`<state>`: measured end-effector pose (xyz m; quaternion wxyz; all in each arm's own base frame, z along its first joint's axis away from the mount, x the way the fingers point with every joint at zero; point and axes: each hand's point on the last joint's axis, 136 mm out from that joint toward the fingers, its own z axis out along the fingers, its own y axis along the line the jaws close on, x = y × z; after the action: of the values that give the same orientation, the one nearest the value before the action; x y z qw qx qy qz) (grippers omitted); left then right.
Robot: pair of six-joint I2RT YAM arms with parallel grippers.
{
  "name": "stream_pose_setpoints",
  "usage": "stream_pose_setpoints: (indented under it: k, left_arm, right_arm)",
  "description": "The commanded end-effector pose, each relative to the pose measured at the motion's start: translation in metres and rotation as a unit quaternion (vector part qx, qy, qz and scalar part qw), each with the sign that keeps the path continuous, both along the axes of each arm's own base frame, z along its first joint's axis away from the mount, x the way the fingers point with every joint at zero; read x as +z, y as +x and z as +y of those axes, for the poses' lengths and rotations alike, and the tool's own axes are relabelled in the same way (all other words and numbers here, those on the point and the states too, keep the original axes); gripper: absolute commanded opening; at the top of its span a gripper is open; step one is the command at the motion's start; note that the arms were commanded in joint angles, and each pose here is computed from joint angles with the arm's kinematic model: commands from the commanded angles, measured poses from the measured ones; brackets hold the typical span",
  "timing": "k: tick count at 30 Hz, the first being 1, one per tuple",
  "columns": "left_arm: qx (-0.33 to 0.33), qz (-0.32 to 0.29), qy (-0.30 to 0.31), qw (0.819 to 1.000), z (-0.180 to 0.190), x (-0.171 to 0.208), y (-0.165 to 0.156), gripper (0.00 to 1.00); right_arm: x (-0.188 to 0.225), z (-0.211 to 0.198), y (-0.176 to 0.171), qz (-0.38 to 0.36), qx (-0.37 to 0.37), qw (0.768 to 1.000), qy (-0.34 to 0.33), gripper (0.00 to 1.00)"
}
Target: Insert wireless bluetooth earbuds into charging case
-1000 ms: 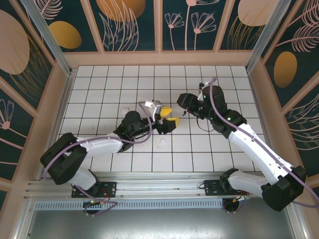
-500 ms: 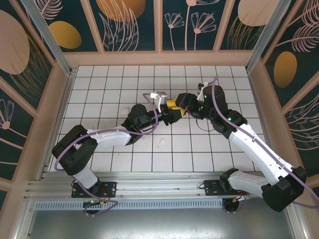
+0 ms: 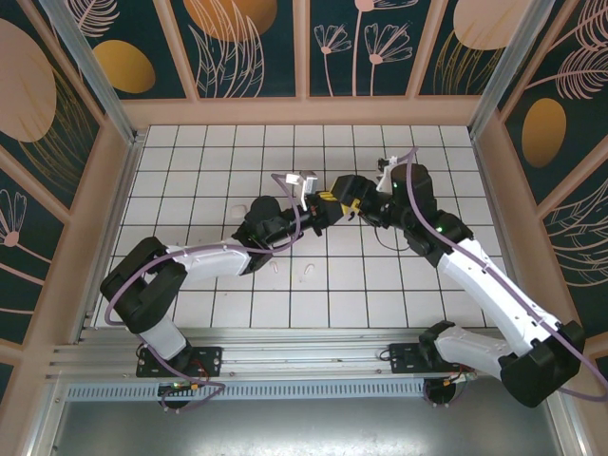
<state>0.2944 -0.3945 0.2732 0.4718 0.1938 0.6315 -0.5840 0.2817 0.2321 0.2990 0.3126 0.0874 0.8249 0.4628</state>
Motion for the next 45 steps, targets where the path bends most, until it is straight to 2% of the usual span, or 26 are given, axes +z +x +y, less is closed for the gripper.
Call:
stream_pose_setpoints:
  k: [1, 4, 8, 13, 17, 22, 27, 31, 39, 43, 45]
  left_arm:
    - [-0.028, 0.010, -0.070, 0.997, 0.018, 0.031, 0.000, 0.07]
    - [-0.063, 0.022, -0.119, 0.991, 0.039, 0.043, 0.001, 0.06]
    - [-0.108, 0.019, -0.146, 0.983, 0.054, 0.059, -0.006, 0.05]
    - [-0.148, 0.002, -0.161, 0.976, 0.058, 0.080, -0.021, 0.05]
    - [-0.158, -0.007, -0.156, 0.975, 0.059, 0.089, -0.027, 0.05]
    - [-0.153, -0.014, -0.131, 0.979, 0.057, 0.091, -0.028, 0.05]
    - [-0.169, -0.015, -0.127, 0.977, 0.055, 0.098, -0.033, 0.05]
    - [-0.175, -0.018, -0.134, 0.975, 0.056, 0.102, -0.035, 0.04]
    - [-0.183, -0.015, -0.136, 0.973, 0.057, 0.101, -0.038, 0.04]
    - [-0.185, -0.013, -0.138, 0.973, 0.057, 0.102, -0.038, 0.04]
    - [-0.189, -0.013, -0.138, 0.972, 0.057, 0.103, -0.040, 0.04]
  right_arm:
    - [0.045, -0.014, -0.003, -0.082, 0.005, 0.997, 0.016, 0.84]
    - [0.072, -0.034, -0.002, -0.132, -0.003, 0.991, 0.026, 0.85]
    - [0.102, -0.046, -0.006, -0.207, 0.029, 0.977, 0.049, 0.79]
    - [0.117, -0.031, -0.010, -0.251, 0.103, 0.959, 0.078, 0.69]
    - [0.119, -0.017, -0.009, -0.265, 0.142, 0.949, 0.095, 0.60]
    - [0.109, 0.005, -0.007, -0.263, 0.167, 0.945, 0.096, 0.64]
    - [0.101, 0.027, -0.015, -0.265, 0.202, 0.938, 0.091, 0.62]
    - [0.094, 0.030, -0.011, -0.256, 0.198, 0.942, 0.089, 0.55]
    - [0.086, 0.038, -0.015, -0.246, 0.218, 0.938, 0.109, 0.49]
    - [0.078, 0.042, -0.019, -0.241, 0.224, 0.939, 0.098, 0.47]
    - [0.071, 0.043, -0.018, -0.234, 0.225, 0.942, 0.090, 0.42]
